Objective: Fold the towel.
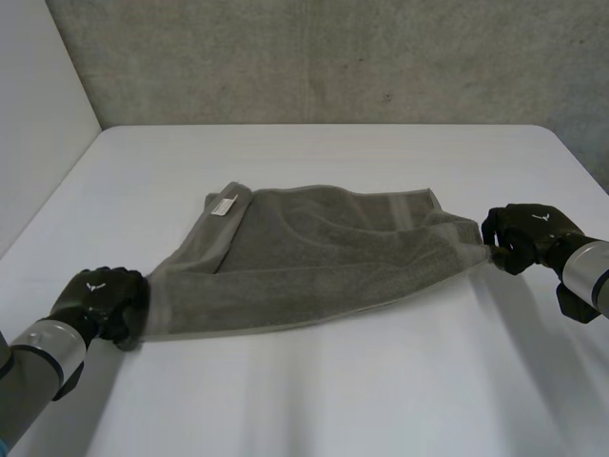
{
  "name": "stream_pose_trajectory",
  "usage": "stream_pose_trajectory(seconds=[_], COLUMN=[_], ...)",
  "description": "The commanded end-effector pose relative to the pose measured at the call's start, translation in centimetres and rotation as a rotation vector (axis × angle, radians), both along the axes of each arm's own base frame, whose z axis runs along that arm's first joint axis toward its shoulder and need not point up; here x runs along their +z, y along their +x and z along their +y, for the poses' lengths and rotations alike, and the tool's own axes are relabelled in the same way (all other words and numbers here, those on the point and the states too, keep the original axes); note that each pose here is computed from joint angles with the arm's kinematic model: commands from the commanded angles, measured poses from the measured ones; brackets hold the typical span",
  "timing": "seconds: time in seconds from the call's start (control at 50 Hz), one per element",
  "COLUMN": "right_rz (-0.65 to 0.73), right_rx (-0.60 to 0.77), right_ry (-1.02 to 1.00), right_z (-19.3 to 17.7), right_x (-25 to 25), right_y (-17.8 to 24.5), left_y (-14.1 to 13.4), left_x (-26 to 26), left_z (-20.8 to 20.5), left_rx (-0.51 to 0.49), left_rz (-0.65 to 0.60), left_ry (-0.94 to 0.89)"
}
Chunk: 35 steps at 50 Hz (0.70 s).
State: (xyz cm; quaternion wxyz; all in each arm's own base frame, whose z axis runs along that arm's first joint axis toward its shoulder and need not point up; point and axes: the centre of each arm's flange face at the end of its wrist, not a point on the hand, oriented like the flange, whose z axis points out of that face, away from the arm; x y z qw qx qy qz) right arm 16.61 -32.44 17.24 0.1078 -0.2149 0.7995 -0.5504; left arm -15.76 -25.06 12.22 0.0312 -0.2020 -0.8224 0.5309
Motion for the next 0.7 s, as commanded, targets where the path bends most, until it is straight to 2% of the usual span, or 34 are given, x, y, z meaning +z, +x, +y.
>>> stream_pose_trajectory(seconds=[0.02, 0.7], right_rz=[-0.001, 0.001], right_rx=[0.000, -0.001], right_ry=[-0.003, -0.002], right_z=[-0.1, -0.1], right_x=[0.0, -0.1], right_y=[0.0, -0.1], left_y=[0.0, 0.0], left_x=[-0.8, -1.0], left_z=[-0.3, -1.9], left_rx=[-0.026, -0.034], left_rz=[-0.054, -0.062], left_ry=[0.009, -0.021])
